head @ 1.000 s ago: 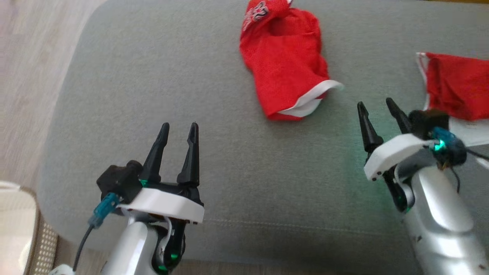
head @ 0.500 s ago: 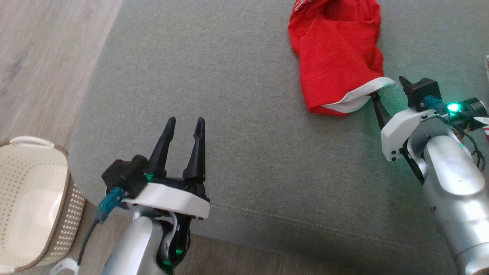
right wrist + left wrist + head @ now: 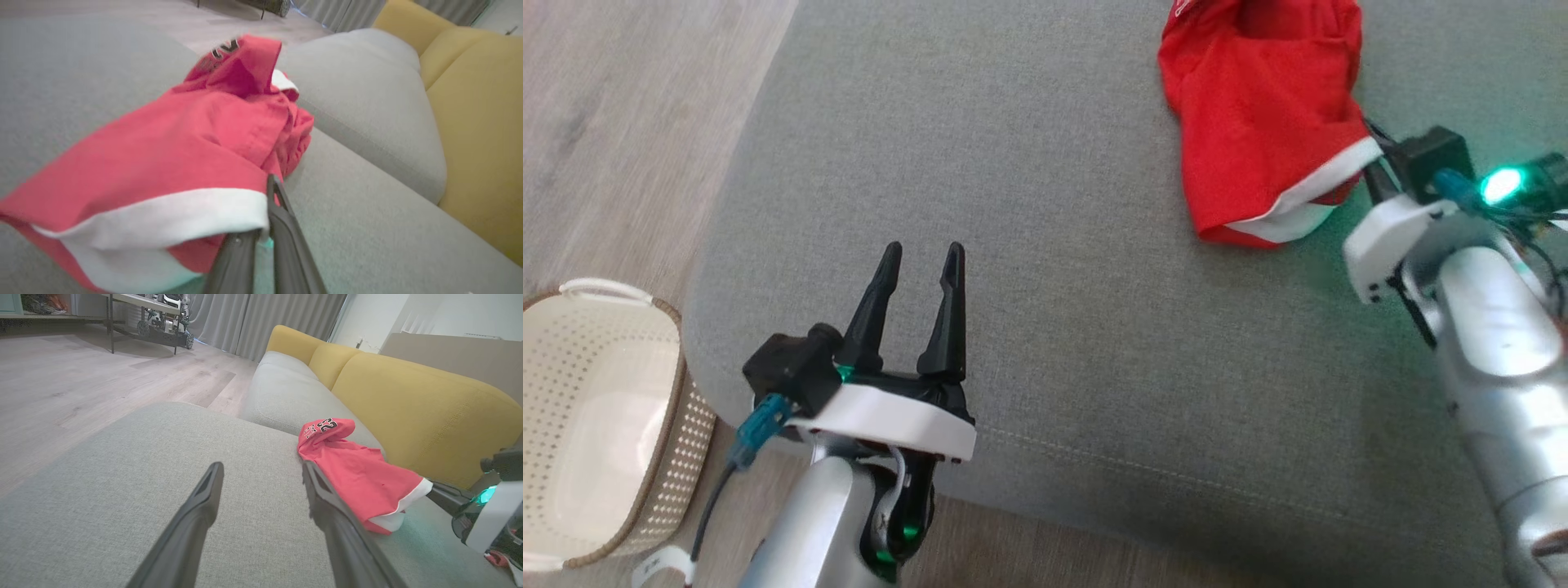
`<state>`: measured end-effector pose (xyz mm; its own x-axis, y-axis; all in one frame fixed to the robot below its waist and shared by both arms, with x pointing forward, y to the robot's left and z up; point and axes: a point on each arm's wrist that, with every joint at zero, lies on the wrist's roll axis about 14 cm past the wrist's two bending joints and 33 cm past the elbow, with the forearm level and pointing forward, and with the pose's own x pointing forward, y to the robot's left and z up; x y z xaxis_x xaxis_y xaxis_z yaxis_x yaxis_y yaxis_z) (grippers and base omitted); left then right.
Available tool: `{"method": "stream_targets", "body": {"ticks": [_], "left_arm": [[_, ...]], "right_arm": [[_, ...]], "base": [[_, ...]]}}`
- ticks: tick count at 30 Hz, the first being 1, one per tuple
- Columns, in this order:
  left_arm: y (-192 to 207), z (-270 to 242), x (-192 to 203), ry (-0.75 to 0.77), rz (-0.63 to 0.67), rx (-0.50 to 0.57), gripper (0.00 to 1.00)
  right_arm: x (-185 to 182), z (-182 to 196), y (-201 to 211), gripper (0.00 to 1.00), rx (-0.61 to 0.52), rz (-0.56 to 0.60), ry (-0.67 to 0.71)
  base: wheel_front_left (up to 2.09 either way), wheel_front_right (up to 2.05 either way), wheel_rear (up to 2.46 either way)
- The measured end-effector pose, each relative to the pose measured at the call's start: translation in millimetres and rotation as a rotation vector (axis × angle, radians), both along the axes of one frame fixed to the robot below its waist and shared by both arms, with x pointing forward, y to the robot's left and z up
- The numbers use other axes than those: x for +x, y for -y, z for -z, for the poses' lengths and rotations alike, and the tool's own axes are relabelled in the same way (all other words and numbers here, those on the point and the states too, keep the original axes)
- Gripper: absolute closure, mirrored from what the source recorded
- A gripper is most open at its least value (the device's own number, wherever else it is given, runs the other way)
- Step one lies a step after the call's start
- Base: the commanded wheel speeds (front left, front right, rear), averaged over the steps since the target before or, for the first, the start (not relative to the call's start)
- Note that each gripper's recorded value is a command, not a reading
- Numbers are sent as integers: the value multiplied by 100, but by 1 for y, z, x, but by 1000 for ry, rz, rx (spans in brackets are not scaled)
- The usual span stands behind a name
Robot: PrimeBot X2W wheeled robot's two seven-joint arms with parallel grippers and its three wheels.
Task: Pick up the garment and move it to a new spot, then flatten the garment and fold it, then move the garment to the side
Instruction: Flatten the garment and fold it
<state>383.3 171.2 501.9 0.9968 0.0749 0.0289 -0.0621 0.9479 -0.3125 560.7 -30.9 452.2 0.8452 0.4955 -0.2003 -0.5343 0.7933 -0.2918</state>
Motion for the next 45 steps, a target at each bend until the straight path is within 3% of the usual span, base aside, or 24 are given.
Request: {"method": "stream_targets", "body": {"ticks": [7, 12, 16, 18, 24, 30, 37, 43, 44, 45], "left_arm": [[2, -12, -5, 34, 7, -2, 0], [1, -17, -13, 51, 1, -5, 0], [-3, -14, -23, 43, -17, -13, 0], [-4, -14, -24, 41, -21, -14, 0], [-3, -11, -24, 33, -21, -26, 0], [4, -6, -17, 21, 3, -30, 0], [17, -3, -2, 15, 48, -32, 0], [26, -1, 8, 11, 76, -33, 0], [27, -1, 9, 12, 79, -33, 0], [29, 0, 10, 11, 86, -34, 0]], "right_arm": [[-12, -66, -61, 100, 85, -127, 150], [-27, -167, -111, 100, 257, -239, 335], [-36, -243, -116, 100, 403, -269, 474], [-35, -259, -109, 100, 438, -251, 504], [-7, -226, -65, 100, 387, -113, 451], [12, -112, 27, 100, 139, 86, 260], [18, -66, 123, 100, -11, 287, 173], [10, -28, 138, 100, -92, 313, 77], [7, -19, 138, 26, -95, 314, 47], [1, -4, 134, 0, -104, 307, -2]], "base": [[0, 0, 0], [0, 0, 0], [0, 0, 0], [0, 0, 0], [0, 0, 0], [0, 0, 0], [0, 0, 0], [0, 0, 0], [0, 0, 0], [0, 0, 0]]}}
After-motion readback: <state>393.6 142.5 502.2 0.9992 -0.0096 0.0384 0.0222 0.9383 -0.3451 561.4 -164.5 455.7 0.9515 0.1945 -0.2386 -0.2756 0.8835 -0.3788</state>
